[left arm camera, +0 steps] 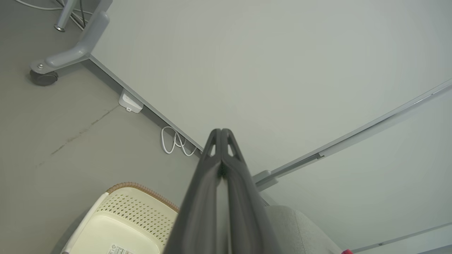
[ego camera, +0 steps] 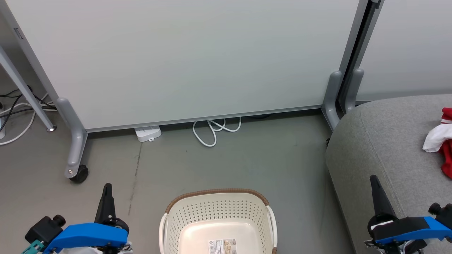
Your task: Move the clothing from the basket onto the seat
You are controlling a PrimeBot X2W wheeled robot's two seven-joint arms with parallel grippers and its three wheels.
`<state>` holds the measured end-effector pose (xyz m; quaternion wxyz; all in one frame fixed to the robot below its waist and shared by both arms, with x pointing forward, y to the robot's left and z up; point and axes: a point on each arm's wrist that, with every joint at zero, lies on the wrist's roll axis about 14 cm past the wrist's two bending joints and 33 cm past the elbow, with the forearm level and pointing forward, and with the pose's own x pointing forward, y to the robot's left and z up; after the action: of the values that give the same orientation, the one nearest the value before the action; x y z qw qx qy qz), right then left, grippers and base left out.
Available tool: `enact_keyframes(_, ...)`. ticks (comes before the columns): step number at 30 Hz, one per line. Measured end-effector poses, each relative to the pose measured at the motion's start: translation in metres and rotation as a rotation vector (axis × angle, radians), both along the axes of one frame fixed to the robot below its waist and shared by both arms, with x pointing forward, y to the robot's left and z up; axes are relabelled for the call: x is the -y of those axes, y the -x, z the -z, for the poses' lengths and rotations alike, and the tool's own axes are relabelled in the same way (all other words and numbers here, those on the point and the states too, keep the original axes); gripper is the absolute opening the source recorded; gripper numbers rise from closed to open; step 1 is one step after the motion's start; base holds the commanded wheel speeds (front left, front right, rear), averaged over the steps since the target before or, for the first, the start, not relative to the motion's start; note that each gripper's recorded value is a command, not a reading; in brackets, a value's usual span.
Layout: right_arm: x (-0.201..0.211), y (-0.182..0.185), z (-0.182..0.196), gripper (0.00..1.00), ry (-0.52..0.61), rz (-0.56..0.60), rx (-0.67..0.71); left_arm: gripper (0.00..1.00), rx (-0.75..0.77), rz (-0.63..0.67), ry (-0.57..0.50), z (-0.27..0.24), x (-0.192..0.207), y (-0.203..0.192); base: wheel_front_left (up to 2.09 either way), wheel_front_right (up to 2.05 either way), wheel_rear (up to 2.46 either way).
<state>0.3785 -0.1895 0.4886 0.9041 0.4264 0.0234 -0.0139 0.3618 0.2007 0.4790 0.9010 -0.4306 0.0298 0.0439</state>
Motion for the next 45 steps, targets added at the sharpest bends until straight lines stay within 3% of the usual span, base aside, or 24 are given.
enact_keyframes(45, 0.007, -0.007, -0.009, 0.00, -0.460, 0.018, 0.016, 0.00, 0.053, 0.001, 0.456, -0.015, 0.000, -0.017, 0.00, 0.00, 0.00)
